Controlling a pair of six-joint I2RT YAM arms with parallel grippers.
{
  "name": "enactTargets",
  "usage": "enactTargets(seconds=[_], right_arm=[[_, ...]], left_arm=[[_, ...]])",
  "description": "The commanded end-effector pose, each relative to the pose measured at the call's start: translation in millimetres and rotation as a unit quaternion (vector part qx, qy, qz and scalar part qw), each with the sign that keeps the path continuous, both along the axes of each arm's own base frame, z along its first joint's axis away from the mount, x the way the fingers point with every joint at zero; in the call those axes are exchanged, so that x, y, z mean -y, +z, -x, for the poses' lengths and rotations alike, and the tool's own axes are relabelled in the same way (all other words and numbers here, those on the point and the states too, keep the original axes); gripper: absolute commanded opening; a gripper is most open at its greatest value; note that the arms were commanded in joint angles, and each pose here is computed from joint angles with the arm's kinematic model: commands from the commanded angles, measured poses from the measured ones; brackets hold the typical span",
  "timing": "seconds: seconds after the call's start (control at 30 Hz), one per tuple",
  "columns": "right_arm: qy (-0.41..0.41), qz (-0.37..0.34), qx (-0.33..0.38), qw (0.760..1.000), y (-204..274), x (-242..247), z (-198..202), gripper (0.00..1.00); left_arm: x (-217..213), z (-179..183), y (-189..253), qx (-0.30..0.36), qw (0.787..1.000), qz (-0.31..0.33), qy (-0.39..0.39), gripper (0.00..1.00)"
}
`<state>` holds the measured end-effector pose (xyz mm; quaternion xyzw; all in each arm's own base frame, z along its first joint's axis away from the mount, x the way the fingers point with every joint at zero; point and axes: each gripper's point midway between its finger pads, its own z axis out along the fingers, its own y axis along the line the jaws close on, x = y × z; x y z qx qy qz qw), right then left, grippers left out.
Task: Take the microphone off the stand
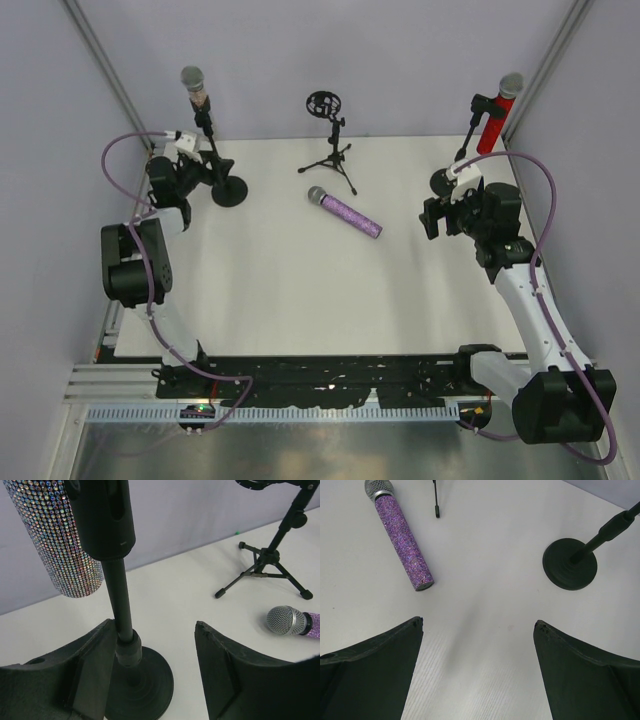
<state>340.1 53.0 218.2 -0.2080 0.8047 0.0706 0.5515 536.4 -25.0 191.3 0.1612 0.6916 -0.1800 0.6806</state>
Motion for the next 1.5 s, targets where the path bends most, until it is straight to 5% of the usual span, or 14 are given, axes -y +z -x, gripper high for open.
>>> enactTargets(seconds=[0.0, 0.3, 1.03, 1.27, 1.47], right_arm=[[-0.006, 0.007, 0.021, 1.0, 9, 4, -7, 0.95], [-0.01, 0.01, 0.017, 1.0, 7, 5, -9, 0.95], [0.0, 0.003, 0.024, 1.0, 13, 1, -6, 0.95], [0.001, 0.002, 0.026, 1.0, 15, 1, -4, 0.95], [0.004, 0.001, 0.023, 1.0, 14, 0, -5, 0.95]], left_arm=[[19, 1, 23, 0.042, 0.997, -0.009, -0.067, 0.64], [15, -6, 21, 0.049, 0.996, -0.029, -0.064, 0.51], [59, 53, 14, 0.058, 0.984, -0.034, -0.165, 0.56], [21, 38, 25, 0.048, 0.998, -0.034, -0.03, 0.59], [2, 26, 28, 0.073, 0.995, -0.063, 0.022, 0.78]])
